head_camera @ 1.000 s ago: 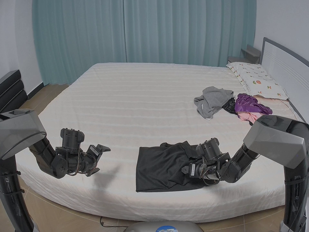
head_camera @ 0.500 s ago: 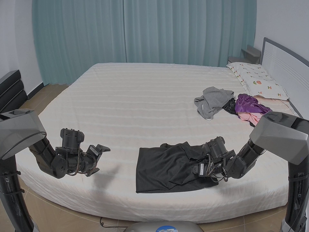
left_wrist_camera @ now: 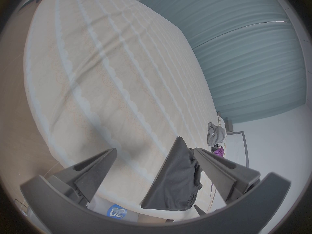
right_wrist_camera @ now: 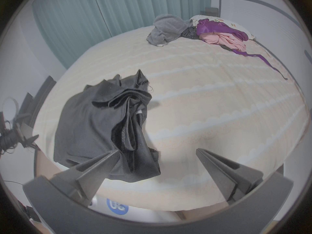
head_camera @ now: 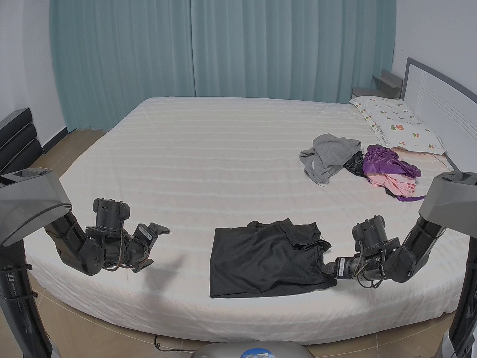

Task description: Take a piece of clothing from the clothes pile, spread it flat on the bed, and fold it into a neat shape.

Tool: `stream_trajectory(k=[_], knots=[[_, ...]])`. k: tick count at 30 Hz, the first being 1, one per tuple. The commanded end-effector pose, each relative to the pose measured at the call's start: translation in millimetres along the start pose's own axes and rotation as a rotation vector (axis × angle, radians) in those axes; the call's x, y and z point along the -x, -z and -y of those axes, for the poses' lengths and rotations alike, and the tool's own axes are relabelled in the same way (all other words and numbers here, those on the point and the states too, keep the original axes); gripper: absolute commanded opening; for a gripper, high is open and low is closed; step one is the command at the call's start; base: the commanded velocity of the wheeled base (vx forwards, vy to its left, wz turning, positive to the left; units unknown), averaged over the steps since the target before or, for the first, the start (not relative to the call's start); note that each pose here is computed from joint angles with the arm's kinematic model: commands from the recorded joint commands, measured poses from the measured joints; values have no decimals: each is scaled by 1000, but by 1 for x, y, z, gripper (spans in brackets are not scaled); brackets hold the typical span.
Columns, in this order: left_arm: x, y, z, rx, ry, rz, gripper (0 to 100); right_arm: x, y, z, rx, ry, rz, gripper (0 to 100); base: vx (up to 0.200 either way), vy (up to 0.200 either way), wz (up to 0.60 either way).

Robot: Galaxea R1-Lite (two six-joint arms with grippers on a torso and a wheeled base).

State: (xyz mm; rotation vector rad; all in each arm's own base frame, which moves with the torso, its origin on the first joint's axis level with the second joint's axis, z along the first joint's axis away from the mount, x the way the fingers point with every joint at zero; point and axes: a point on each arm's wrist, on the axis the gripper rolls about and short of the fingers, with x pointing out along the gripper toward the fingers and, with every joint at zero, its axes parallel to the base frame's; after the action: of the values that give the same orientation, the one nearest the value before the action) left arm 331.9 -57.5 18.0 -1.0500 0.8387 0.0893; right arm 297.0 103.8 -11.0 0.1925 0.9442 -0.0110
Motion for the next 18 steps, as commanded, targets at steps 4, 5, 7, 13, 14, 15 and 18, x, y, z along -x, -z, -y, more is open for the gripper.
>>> stream_trajectory(k=[4,5,7,13,14,15,18], knots=[[-1,0,-1,1,-2,-1,100,10,-11,5,-66,-177,25,100,0,0,0],[-1,0,-1,1,-2,-1,100,8,-11,3,-76,-199,20,100,0,0,0],[-1,0,-1,1,-2,-1,100,4,-13,-1,-94,-236,18,100,0,0,0],[-1,0,-1,1,-1,-2,100,-9,-15,-13,-73,-321,-8,100,0,0,0],[-1,0,-1,1,-2,-1,100,-12,-15,-14,-68,-319,-12,100,0,0,0],[-1,0,-1,1,-1,-2,100,-13,-15,-14,-66,-319,-13,100,0,0,0],[-1,0,-1,1,-1,-2,100,-25,-11,-15,-56,-312,-29,100,0,0,0]])
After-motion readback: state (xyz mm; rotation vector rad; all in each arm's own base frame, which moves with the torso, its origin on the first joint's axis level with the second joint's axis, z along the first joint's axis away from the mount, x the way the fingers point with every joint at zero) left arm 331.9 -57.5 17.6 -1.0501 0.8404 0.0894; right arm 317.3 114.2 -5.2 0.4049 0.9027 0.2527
